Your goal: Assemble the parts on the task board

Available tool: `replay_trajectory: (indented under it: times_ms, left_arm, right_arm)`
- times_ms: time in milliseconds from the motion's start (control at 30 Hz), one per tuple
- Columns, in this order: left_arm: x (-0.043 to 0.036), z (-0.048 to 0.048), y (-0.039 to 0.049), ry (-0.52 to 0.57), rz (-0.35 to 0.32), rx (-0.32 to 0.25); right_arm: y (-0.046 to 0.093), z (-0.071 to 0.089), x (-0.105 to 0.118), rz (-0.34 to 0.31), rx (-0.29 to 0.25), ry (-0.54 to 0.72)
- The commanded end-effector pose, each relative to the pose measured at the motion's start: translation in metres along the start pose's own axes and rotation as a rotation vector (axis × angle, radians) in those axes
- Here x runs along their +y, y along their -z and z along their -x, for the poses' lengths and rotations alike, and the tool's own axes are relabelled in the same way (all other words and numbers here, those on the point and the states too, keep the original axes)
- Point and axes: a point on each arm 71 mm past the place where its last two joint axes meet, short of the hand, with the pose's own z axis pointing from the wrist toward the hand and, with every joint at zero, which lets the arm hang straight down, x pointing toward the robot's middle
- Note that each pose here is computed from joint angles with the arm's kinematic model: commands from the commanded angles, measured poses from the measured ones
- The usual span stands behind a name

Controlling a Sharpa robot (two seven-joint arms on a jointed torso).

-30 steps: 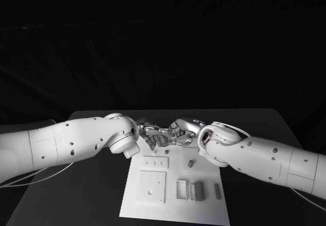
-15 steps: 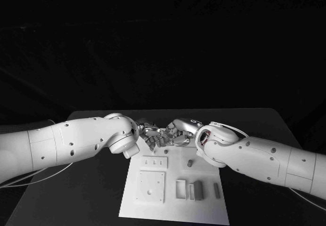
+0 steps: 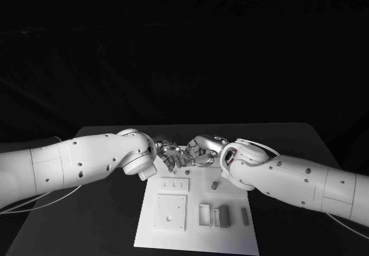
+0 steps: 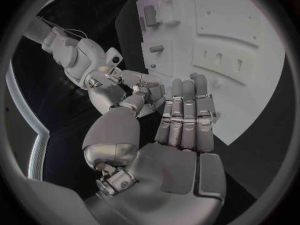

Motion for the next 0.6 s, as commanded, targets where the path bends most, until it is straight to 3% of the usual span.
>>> replay_trajectory:
  times_ms: [33, 600]
  left_arm:
    - [-0.0022, -0.0009, -0.0001, -0.006, -0.007, 0.001]
    - [-0.0021, -0.0001, 0.0001, 0.024, -0.005, -0.012]
  right_arm:
    - [-0.0007, -0.0012, 0.0018, 0.004, 0.012, 0.015]
    - [-0.0017, -0.0019, 0.002, 0.0, 0.018, 0.021]
